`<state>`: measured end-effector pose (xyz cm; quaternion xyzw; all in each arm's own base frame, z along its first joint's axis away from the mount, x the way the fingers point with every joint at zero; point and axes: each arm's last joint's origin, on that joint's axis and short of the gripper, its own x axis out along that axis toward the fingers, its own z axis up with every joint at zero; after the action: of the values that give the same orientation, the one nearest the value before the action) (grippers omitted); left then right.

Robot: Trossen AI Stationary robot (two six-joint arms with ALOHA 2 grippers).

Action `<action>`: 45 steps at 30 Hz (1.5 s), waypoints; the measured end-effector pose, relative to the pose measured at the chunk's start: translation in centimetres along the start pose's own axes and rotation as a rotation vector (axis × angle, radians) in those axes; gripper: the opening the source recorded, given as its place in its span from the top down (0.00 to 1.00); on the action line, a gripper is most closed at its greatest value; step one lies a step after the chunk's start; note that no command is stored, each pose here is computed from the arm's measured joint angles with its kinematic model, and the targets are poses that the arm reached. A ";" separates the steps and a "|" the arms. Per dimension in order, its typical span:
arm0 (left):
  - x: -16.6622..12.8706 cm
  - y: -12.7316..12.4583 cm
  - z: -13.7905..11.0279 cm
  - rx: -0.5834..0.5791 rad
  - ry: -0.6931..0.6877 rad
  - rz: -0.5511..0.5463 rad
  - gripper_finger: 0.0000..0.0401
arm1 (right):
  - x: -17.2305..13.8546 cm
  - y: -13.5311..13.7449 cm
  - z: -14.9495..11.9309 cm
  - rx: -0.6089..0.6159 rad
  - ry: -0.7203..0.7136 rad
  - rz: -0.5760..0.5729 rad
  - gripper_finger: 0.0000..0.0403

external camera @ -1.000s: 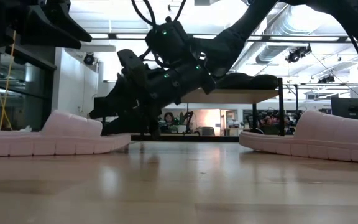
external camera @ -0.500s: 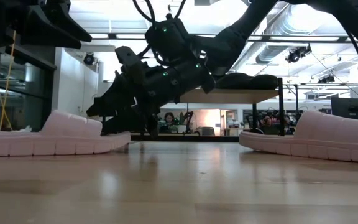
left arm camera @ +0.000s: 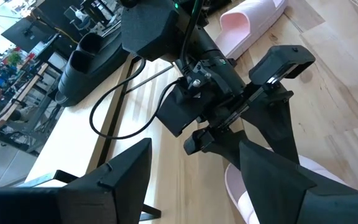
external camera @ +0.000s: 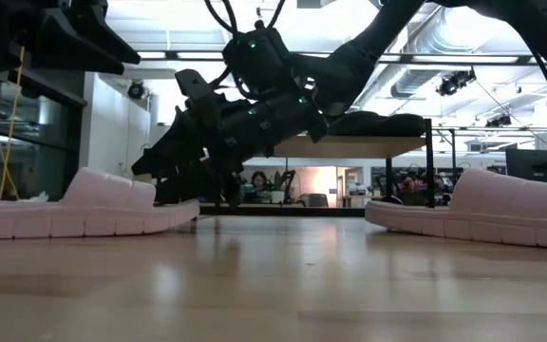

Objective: Pick and place slides into the shelf
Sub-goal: Put the left pink slide on the shelf

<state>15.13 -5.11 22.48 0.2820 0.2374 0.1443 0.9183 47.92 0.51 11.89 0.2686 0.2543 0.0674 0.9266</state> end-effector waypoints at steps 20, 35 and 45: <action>0.0 0.0 0.0 0.000 0.000 0.001 0.44 | 0.0 0.0 0.1 0.017 -0.006 -0.009 0.50; 0.0 0.0 0.0 0.000 0.001 0.003 0.44 | 0.0 0.1 0.1 0.016 -0.008 -0.011 0.50; 0.0 0.0 0.0 -0.001 0.000 0.003 0.44 | 1.0 0.5 1.0 0.007 -0.016 0.009 0.50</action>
<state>15.14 -5.10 22.49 0.2821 0.2369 0.1458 0.9182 49.33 0.76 12.41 0.2737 0.2459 0.0685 0.9273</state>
